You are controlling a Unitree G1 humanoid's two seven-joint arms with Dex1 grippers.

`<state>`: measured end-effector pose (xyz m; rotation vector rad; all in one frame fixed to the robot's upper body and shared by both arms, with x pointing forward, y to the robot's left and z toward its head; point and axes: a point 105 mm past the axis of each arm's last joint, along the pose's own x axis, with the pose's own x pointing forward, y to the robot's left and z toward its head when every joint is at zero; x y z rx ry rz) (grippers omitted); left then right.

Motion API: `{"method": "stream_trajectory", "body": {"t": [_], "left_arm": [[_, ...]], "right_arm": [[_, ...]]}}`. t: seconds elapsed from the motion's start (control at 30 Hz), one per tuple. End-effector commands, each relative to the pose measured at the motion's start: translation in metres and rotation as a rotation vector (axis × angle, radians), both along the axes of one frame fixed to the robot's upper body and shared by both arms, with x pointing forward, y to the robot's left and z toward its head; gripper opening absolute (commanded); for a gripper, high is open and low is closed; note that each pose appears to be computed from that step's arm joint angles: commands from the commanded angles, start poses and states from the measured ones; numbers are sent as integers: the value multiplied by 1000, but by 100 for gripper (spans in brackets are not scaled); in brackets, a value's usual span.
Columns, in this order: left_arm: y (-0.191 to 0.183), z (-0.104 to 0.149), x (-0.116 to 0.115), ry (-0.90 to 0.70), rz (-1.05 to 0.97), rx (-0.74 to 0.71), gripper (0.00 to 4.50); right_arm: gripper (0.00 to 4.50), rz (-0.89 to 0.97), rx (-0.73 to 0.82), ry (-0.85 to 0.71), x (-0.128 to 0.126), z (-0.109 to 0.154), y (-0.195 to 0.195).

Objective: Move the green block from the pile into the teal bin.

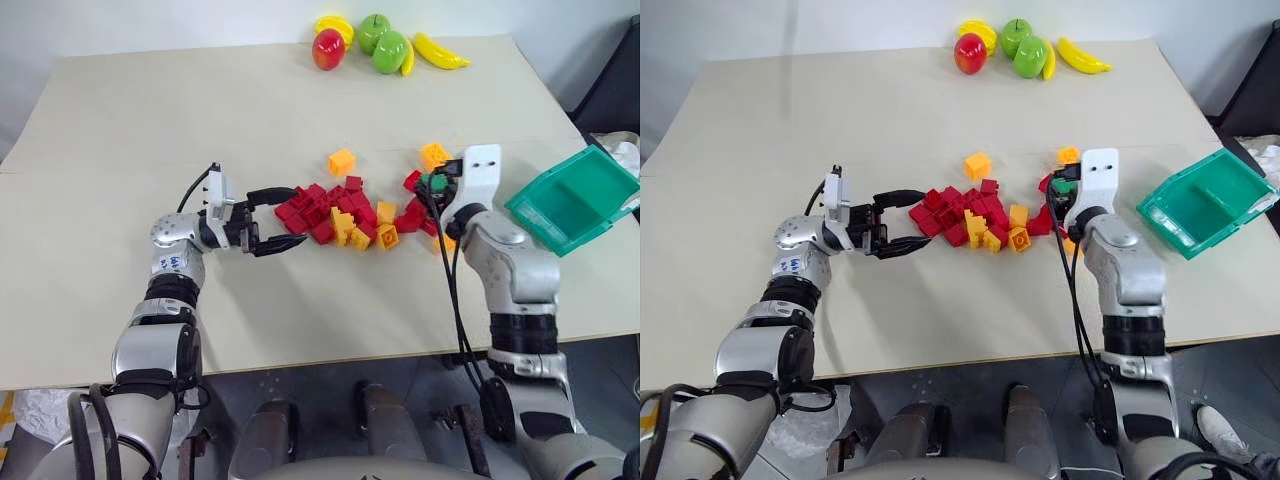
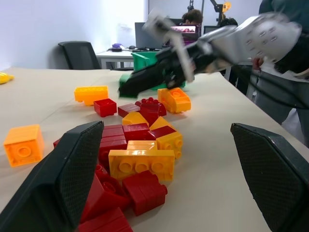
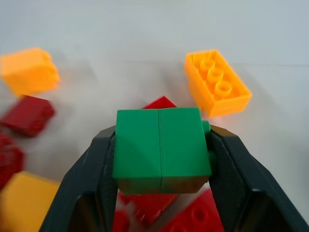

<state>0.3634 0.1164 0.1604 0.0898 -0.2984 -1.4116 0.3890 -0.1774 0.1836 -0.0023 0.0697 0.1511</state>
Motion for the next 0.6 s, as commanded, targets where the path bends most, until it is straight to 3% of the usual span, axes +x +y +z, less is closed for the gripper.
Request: {"method": "stream_trajectory", "body": {"t": [0.03, 0.2, 0.37, 0.6], "left_arm": [[-13, 14, 0, -67, -38, 17, 450], [-34, 15, -3, -85, -78, 37, 450], [-75, 20, 1, -57, -77, 43, 450], [-91, 25, 11, -9, -39, 25, 450]], "right_arm": [[213, -36, -35, -124, -30, 43, -21], [213, -148, -176, -116, -70, 50, -63], [213, -392, -316, -52, -116, 57, -147], [213, -473, -330, 18, -102, 40, -203]]}}
